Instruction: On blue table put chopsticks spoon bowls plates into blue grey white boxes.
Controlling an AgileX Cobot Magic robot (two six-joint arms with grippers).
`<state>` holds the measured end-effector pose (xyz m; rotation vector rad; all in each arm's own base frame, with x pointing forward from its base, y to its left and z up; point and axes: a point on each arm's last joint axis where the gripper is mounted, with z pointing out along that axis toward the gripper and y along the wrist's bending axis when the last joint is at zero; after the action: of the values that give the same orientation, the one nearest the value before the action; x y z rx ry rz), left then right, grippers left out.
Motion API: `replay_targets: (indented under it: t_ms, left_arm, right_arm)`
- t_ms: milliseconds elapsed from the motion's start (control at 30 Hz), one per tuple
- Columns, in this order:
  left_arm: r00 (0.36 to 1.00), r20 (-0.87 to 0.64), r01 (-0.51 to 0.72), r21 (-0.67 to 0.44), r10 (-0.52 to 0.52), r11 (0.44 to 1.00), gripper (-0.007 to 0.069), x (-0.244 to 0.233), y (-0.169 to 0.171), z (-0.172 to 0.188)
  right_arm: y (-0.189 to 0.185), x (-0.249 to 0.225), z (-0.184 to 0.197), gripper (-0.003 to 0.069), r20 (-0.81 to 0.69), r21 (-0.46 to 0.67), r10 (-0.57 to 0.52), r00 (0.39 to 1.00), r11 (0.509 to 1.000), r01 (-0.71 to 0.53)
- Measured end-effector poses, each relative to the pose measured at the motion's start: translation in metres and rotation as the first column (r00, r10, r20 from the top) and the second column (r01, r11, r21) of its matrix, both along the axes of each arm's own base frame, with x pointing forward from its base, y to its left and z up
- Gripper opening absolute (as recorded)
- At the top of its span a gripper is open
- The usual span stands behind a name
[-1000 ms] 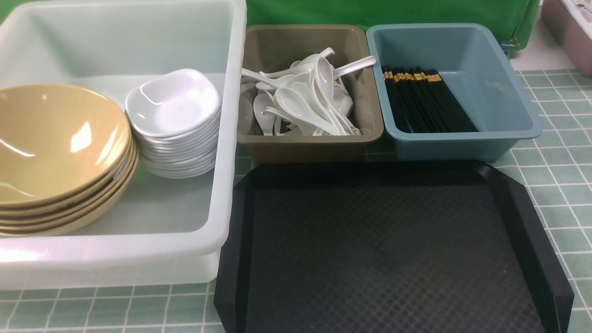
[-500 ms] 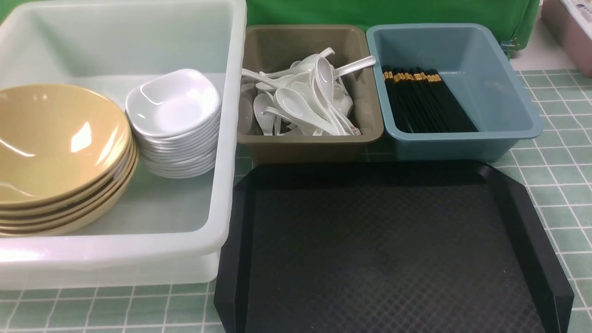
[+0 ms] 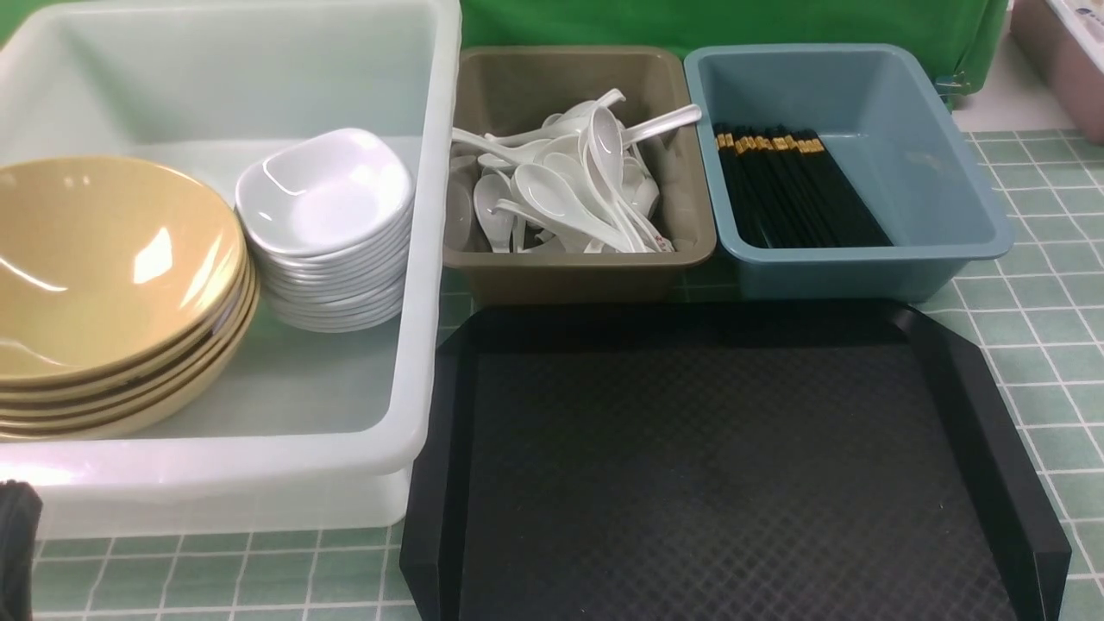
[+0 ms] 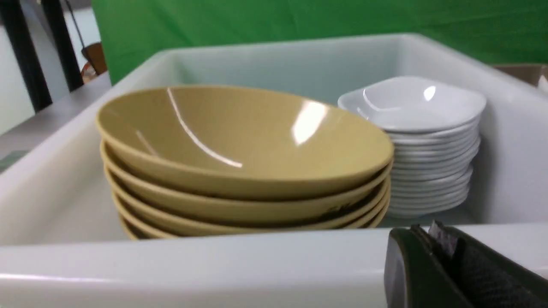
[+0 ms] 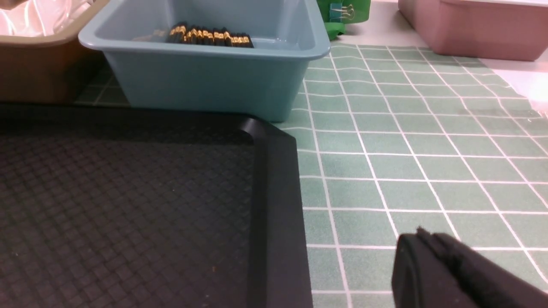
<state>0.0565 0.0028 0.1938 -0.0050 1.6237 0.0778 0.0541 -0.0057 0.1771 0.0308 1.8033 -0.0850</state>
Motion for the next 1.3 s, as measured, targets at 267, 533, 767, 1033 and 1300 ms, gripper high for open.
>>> replay_targets:
  t_ms: [267,533,767,1033,1300]
  left_arm:
    - [0.989,-0.15,0.006,-0.015,-0.008,1.0,0.0001,-0.002,-0.001,-0.014]
    - [0.984,-0.178,0.009,-0.036,-0.015,0.999,0.0001,-0.002,-0.002,-0.016]
    - [0.984,-0.178,0.009,-0.037,-0.016,0.999,0.0001,-0.002,-0.002,-0.016]
    - [0.984,-0.178,0.009,-0.039,-0.016,0.999,0.0001,-0.002,-0.002,-0.016]
    - [0.984,-0.179,0.009,-0.04,-0.016,0.999,0.0001,-0.002,-0.002,-0.016]
  right_arm:
    - [0.0,0.0,0.0,0.0047,0.0,-0.001,0.0,1.0,1.0,0.0]
    - [0.0,0.0,0.0,0.0047,0.0,-0.001,0.0,1.0,1.0,0.0]
    - [0.0,0.0,0.0,0.005,0.0,-0.001,0.0,1.0,1.0,0.0]
    - [0.0,0.0,0.0,0.0058,0.0,-0.001,0.0,1.0,1.0,0.0]
    - [0.0,0.0,0.0,0.0065,0.0,-0.001,0.0,1.0,1.0,0.0]
